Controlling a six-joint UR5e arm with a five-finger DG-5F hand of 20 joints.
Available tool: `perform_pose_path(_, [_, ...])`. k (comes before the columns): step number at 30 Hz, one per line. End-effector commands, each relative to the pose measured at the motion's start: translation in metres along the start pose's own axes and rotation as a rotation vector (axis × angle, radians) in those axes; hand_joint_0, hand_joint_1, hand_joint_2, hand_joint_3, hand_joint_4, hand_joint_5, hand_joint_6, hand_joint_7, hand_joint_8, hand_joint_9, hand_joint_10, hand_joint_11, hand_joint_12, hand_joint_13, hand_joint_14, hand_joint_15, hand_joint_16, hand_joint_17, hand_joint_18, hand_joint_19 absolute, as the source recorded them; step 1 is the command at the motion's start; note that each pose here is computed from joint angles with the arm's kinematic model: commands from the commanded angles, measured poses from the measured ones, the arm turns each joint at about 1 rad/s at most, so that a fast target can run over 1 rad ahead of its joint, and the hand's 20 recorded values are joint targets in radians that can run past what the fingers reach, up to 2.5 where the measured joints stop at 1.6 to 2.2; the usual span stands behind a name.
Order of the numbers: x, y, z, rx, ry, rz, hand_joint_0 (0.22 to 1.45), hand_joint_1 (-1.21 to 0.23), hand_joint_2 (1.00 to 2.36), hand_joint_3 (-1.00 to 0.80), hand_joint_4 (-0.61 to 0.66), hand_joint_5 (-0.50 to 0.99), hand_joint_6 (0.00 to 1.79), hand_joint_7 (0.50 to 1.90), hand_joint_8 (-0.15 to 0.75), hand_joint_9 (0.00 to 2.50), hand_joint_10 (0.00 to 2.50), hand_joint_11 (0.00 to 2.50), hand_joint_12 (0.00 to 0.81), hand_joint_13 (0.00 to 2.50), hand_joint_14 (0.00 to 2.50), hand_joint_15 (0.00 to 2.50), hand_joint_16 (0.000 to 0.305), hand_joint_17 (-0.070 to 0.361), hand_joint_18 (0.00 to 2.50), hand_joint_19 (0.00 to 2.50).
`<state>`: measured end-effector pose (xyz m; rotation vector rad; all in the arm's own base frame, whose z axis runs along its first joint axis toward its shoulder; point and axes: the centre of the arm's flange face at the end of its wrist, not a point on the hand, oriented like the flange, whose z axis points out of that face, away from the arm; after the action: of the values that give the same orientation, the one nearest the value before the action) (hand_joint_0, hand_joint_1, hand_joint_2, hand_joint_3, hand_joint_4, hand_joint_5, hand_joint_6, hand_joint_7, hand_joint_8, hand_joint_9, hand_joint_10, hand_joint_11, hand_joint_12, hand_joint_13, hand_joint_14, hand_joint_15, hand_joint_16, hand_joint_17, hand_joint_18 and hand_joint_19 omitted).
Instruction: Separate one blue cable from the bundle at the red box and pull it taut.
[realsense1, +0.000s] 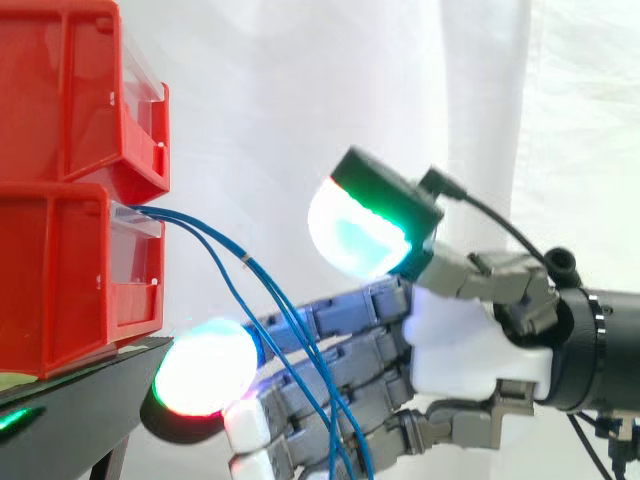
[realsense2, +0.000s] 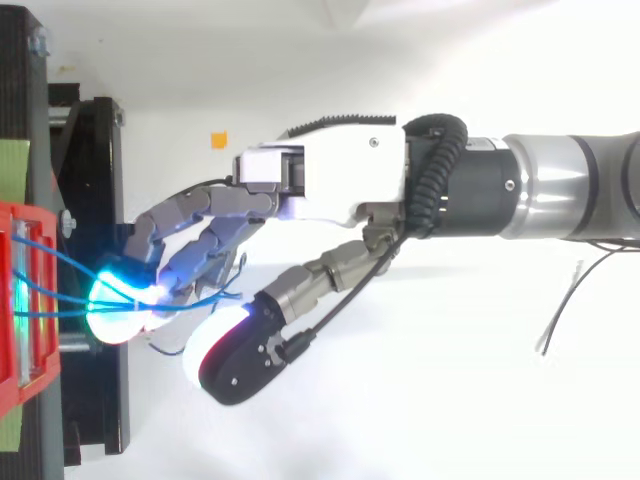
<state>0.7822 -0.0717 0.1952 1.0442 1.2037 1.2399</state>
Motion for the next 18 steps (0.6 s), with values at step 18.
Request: perform_pose_path(18, [-0.0088,-0.0068,-0.0022,0.006,0.017,-0.019,0.59,-0.64,1.01,-0.44,0.35,-0.19,0.50,0.85,0.400,0.64,0.01,0.46,0.448,0.80,0.02,0.46,0.060,0.134,0.75,0.59])
